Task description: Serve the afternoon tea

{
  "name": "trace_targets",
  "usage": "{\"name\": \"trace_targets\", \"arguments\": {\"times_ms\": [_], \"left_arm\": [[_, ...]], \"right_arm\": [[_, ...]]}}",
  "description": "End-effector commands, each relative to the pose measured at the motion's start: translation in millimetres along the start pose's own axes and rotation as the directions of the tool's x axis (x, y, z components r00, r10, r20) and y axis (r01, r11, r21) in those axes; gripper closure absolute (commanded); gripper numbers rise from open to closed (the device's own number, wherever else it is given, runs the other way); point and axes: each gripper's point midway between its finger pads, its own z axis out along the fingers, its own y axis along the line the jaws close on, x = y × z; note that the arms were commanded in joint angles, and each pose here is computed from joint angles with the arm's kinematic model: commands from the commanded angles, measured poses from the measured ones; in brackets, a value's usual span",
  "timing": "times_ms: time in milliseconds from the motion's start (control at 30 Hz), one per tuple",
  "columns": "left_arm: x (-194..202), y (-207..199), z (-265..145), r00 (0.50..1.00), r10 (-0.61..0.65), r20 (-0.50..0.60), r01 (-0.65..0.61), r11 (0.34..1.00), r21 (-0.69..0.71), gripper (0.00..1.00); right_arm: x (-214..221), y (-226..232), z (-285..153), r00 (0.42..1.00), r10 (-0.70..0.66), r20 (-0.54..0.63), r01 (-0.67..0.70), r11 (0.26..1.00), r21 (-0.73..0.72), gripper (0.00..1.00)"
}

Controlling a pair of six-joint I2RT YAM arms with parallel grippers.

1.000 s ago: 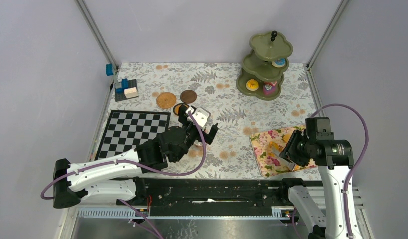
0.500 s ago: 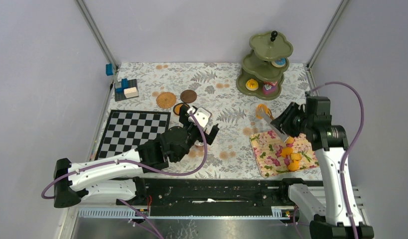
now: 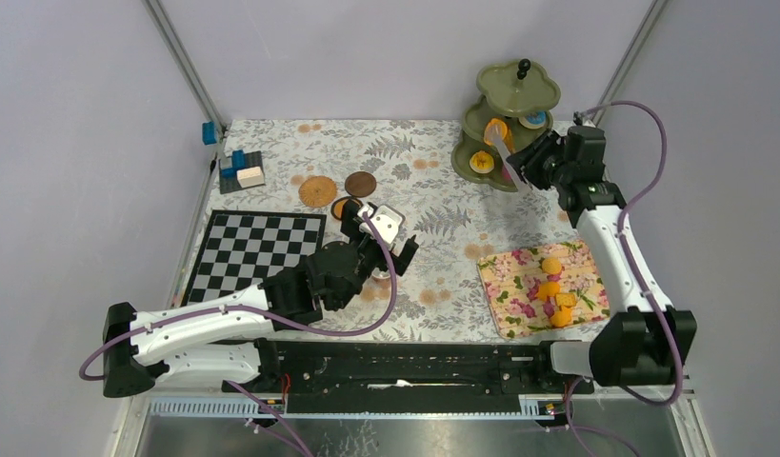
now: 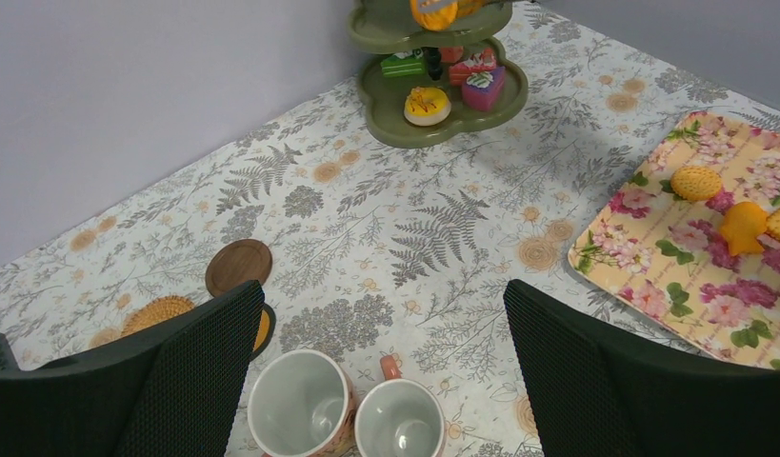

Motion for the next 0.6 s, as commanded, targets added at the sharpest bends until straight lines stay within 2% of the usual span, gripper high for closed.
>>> {"name": "trace_targets", "arguments": {"times_ms": [0,167,367,567], "left_arm": [[-8.9,7.9,2.2,1.000,-0.004,0.031,0.006,0.999,-0.041,0.01],[-6.5,7.1,4.0,1.000,0.004,0.025,-0.003,0.999,-0.044,0.01],[-5.4,6.0,4.0,1.000,0.003,0.025,-0.002,0.999,-0.038,0.01],[-6.2,6.4,3.2,1.000,0.002,0.029,-0.001,0.999,-0.037,0.01]], "right_arm": [[-54.5,40.8,13.6,0.985,0.009,0.172,0.013,0.992,-0.126,0.57],[-62.5,46.4,35.7,0.981,0.018,0.193,0.015,0.985,-0.170,0.57],[-66.2,37.3,58.2,0.976,0.037,0.213,-0.005,0.989,-0.147,0.55],[-58.9,30.9,77.7,0.981,0.047,0.186,-0.022,0.991,-0.136,0.51]]}}
